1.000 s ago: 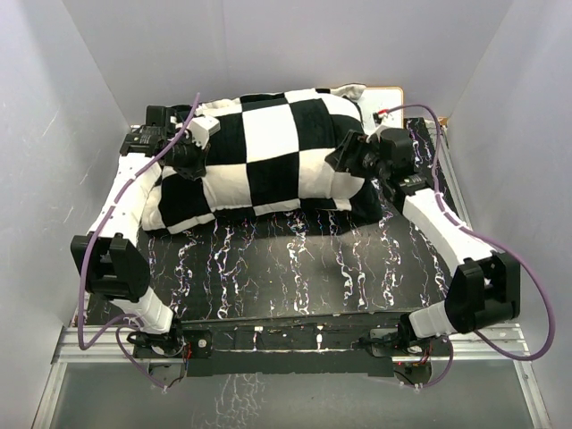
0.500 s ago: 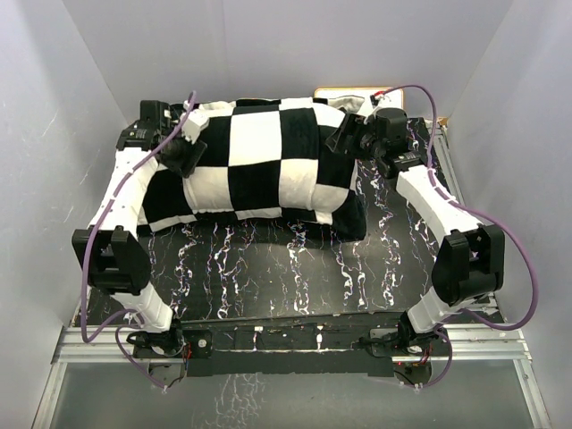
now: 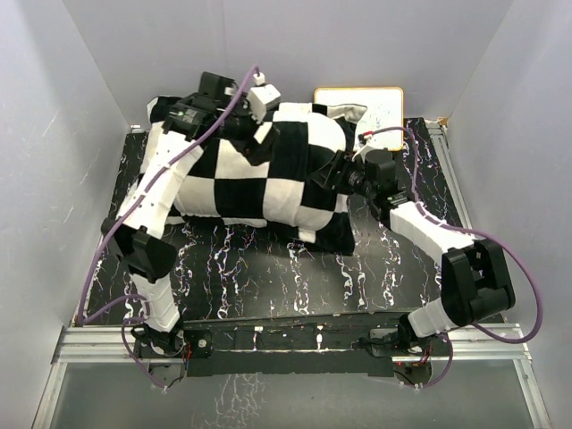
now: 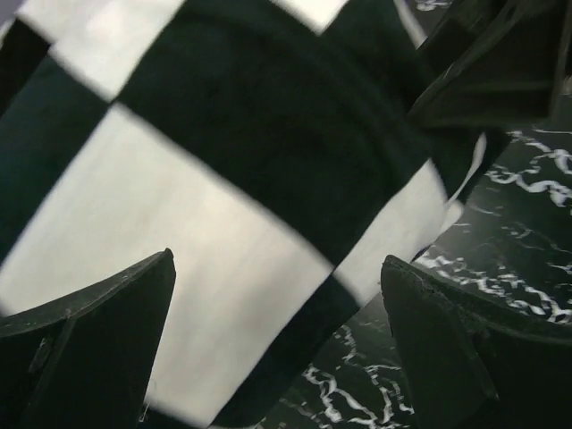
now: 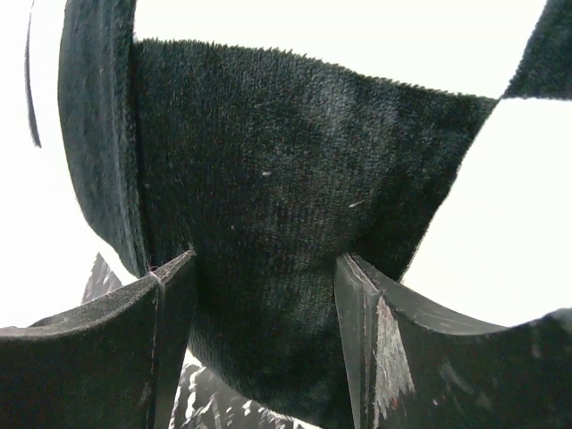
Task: Remove the pillowcase from the pillow
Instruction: Remove the pillow from the pillowcase.
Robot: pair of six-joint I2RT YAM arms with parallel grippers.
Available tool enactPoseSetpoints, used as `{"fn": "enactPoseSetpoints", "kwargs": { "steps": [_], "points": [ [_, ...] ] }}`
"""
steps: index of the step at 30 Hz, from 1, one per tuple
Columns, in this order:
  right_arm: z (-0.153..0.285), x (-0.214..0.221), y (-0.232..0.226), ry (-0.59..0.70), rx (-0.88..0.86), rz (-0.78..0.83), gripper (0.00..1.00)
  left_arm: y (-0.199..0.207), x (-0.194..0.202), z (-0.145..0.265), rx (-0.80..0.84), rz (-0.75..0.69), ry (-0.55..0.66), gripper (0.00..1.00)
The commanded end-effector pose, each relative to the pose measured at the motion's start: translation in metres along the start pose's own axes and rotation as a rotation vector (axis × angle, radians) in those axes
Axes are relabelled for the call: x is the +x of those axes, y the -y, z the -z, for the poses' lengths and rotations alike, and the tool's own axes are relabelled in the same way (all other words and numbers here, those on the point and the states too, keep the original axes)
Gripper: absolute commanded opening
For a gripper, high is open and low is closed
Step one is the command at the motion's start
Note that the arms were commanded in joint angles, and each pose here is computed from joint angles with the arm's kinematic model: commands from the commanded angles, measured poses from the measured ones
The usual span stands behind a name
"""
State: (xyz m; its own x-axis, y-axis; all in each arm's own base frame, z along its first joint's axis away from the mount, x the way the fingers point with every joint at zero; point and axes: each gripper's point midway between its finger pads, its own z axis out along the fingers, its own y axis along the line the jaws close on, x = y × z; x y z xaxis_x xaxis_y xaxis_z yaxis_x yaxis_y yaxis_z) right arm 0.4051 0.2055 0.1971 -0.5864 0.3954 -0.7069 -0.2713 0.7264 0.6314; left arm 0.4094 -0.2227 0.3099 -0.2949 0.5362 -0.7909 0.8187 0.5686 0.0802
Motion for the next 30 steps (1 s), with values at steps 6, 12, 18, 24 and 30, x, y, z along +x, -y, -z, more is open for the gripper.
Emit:
{"fn": "enactPoseSetpoints", "kwargs": {
  "steps": [6,12,18,24,30],
  "points": [
    [0.038,0.054,-0.048,-0.074,-0.184,-0.091,0.62,0.074,-0.002,-0.054,0.234,0.175,-0.002,0.97],
    [0.046,0.065,-0.034,-0.072,-0.132,-0.091,0.62,0.1,0.018,-0.067,0.184,0.155,-0.038,0.97],
    [0.037,0.08,-0.018,-0.116,-0.085,-0.125,0.62,0.111,0.028,-0.076,0.193,0.128,-0.079,0.97],
    [0.027,0.096,0.001,-0.149,-0.025,-0.158,0.61,0.093,0.029,-0.088,0.089,0.033,-0.082,0.88],
    [0.019,0.11,0.015,-0.165,0.01,-0.19,0.57,0.073,0.035,-0.08,-0.034,-0.046,-0.068,0.65]
  ]
}}
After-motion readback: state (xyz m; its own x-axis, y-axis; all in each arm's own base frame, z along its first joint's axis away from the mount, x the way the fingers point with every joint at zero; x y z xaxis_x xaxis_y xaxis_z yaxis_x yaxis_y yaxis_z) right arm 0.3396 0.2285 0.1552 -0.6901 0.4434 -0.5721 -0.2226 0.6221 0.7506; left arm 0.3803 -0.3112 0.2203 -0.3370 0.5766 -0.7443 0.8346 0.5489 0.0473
